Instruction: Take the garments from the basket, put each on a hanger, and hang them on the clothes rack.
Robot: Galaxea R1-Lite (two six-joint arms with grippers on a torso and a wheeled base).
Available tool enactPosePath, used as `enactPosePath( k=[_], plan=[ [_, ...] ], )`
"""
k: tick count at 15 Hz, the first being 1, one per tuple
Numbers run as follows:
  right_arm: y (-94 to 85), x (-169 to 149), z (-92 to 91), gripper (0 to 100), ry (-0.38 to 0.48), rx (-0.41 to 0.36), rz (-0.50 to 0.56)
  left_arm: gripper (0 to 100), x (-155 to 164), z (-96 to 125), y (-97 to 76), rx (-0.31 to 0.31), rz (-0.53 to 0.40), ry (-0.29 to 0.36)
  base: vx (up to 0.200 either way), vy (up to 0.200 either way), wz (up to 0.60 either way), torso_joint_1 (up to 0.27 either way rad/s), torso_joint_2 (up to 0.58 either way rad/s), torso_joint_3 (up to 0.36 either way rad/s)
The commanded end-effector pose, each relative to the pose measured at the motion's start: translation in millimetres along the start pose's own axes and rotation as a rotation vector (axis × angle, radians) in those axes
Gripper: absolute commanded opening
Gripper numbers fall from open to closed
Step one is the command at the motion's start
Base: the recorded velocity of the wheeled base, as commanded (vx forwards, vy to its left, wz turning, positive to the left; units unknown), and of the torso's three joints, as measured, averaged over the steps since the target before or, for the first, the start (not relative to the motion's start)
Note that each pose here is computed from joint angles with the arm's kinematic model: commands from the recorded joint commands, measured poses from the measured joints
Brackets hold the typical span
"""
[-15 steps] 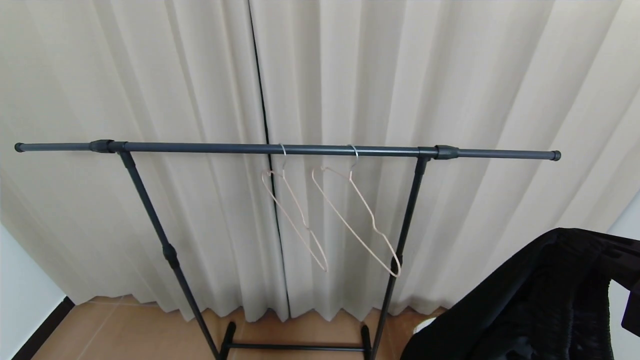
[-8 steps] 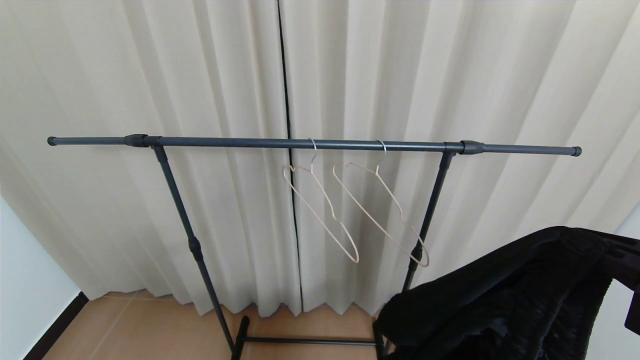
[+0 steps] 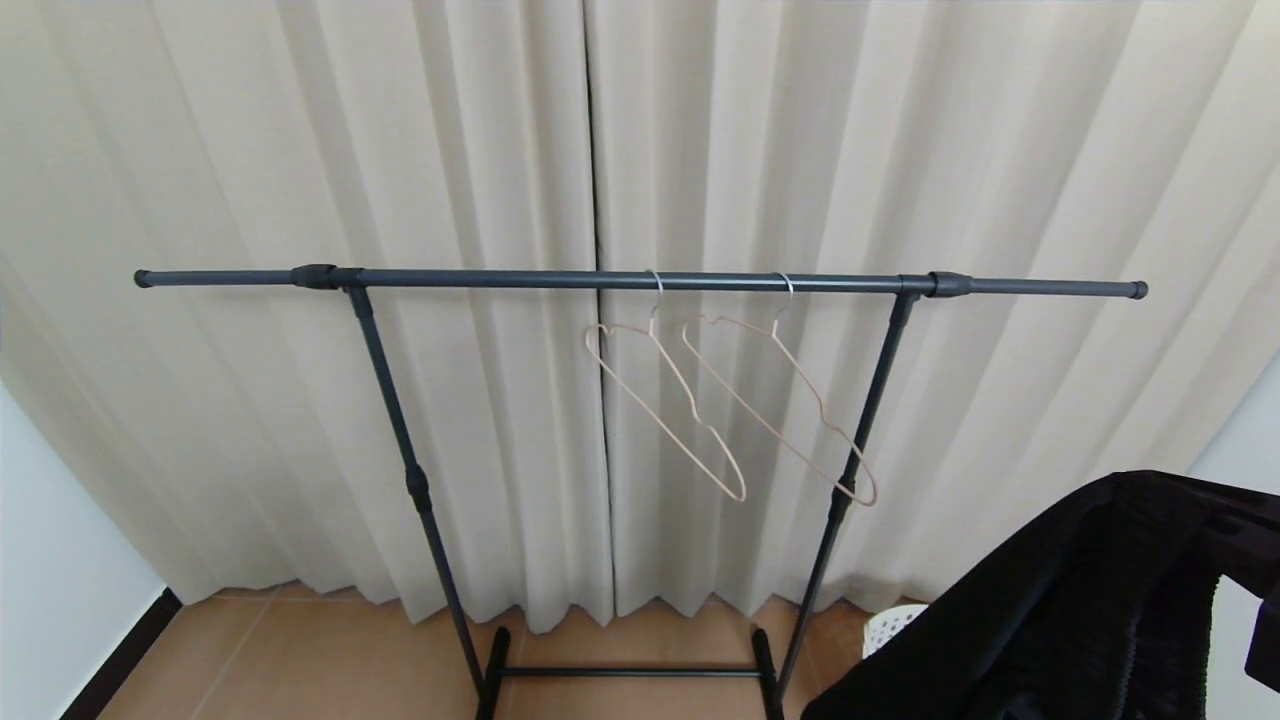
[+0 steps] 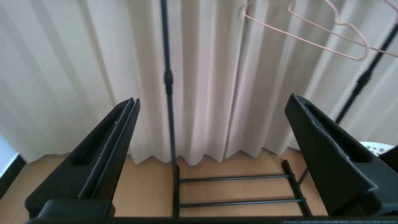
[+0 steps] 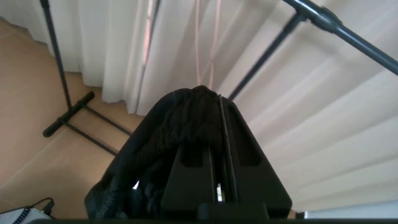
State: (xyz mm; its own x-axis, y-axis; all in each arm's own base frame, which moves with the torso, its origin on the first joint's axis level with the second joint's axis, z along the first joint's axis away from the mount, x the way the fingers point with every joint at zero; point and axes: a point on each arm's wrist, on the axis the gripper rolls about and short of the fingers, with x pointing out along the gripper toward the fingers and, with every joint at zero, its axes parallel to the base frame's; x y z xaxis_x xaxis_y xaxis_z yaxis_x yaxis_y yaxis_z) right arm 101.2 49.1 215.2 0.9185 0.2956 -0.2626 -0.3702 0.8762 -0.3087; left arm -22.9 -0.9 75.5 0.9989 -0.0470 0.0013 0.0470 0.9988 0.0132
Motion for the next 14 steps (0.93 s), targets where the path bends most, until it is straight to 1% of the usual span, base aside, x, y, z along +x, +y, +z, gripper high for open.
enactPosePath(
  k=[1,7,9,10,13,14],
  plan=[
    [0.9,-1.2,-3.5,0,0.004,-0.025,0.003,100,0.1,0.0,0.0,-0.001,0.001,0.001,0.000,0.000,0.00,0.000,0.00,0.000],
    [1.6,-0.8,-5.8,0,0.011,-0.029,0.007,100,0.1,-0.1,0.0,0.002,-0.002,0.003,0.000,0.000,0.00,0.000,0.00,0.000],
    [4.3,-0.7,-5.6,0,0.007,-0.036,0.028,100,0.1,-0.1,0.0,0.000,-0.002,0.003,0.000,0.000,0.00,0.000,0.00,0.000],
    [5.0,-0.7,-5.8,0,0.006,-0.038,0.034,100,0.1,-0.1,0.0,0.000,-0.002,0.003,0.000,0.000,-0.60,-0.007,0.01,0.007],
    [6.0,0.1,-9.5,0,0.021,-0.043,0.036,100,0.0,0.0,0.0,0.002,-0.007,0.004,0.000,0.000,0.00,0.000,0.00,0.000],
    [6.4,1.6,-10.0,0,0.028,-0.046,0.036,100,0.9,0.3,0.1,0.001,-0.010,0.016,0.000,0.000,0.00,0.000,0.00,0.000]
  ],
)
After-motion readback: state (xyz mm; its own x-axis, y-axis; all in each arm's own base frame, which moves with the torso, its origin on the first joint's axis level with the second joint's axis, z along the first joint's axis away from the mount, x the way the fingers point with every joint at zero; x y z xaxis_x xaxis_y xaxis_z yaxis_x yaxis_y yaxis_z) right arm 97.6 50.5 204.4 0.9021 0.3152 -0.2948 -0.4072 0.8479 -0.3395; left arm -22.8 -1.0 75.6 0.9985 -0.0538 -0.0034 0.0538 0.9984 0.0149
